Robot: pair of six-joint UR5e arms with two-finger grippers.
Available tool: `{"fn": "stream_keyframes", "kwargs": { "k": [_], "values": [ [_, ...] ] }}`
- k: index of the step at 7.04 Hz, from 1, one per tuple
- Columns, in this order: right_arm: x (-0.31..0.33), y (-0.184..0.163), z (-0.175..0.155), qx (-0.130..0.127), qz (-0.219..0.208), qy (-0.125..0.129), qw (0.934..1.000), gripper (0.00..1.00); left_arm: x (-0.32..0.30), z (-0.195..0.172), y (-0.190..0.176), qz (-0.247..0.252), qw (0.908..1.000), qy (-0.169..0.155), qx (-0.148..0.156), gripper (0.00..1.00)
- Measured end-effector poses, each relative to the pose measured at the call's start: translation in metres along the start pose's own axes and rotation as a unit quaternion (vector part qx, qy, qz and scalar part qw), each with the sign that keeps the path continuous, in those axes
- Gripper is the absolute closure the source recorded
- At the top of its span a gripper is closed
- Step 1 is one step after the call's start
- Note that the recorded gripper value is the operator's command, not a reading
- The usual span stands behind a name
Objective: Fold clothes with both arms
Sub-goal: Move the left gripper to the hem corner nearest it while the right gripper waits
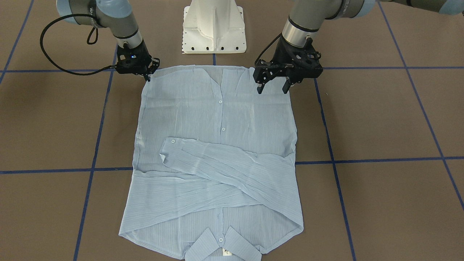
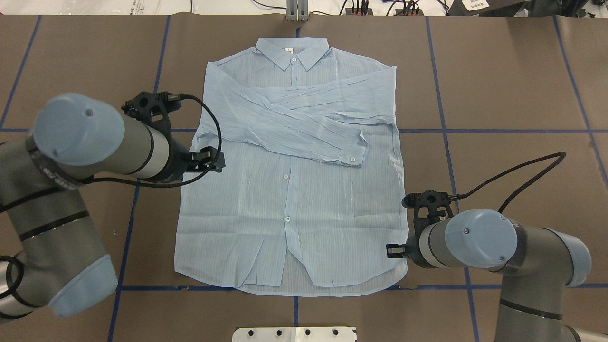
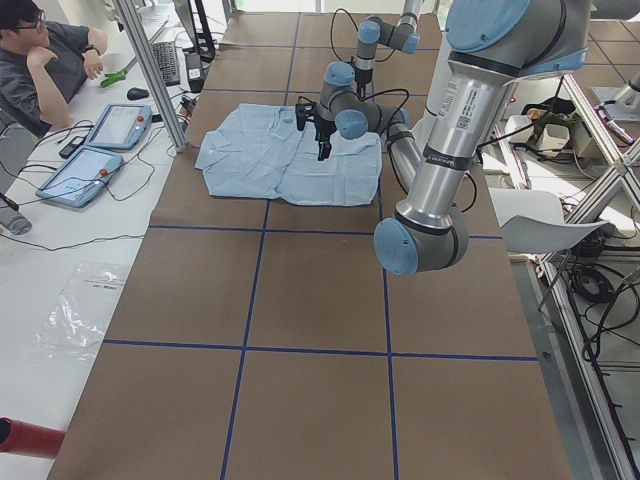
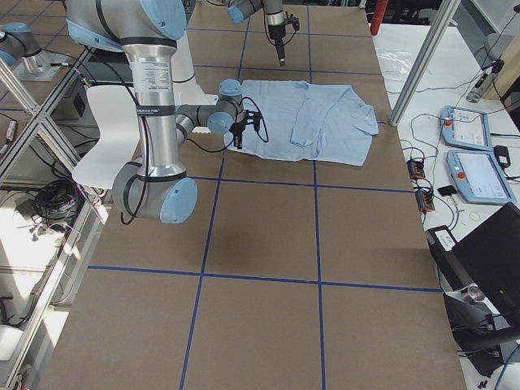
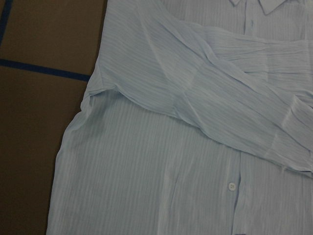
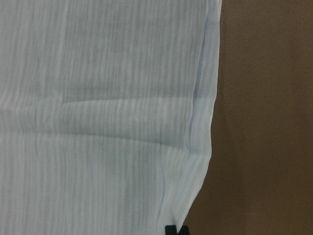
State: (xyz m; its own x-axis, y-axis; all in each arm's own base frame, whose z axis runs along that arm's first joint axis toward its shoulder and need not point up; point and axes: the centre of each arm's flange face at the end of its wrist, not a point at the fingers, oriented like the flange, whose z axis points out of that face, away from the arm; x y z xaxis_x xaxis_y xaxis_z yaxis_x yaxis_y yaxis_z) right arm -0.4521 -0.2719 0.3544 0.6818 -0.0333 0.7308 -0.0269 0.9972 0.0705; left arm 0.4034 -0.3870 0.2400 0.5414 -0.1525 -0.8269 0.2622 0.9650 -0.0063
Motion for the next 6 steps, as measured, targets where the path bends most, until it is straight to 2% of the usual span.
{"fn": "stream_keyframes", "kwargs": {
  "k": [3,6],
  "values": [
    [0.001,-0.006,-0.006,0.008,0.007,-0.004,0.9999,1.0,-0.082,0.045,0.077,-0.017,0.9998,-0.012,-0.002,0.15],
    [0.0,-0.008,-0.01,0.009,0.009,-0.01,0.9999,1.0,-0.117,0.083,0.11,-0.015,0.999,-0.04,-0.012,0.22]
  ]
}}
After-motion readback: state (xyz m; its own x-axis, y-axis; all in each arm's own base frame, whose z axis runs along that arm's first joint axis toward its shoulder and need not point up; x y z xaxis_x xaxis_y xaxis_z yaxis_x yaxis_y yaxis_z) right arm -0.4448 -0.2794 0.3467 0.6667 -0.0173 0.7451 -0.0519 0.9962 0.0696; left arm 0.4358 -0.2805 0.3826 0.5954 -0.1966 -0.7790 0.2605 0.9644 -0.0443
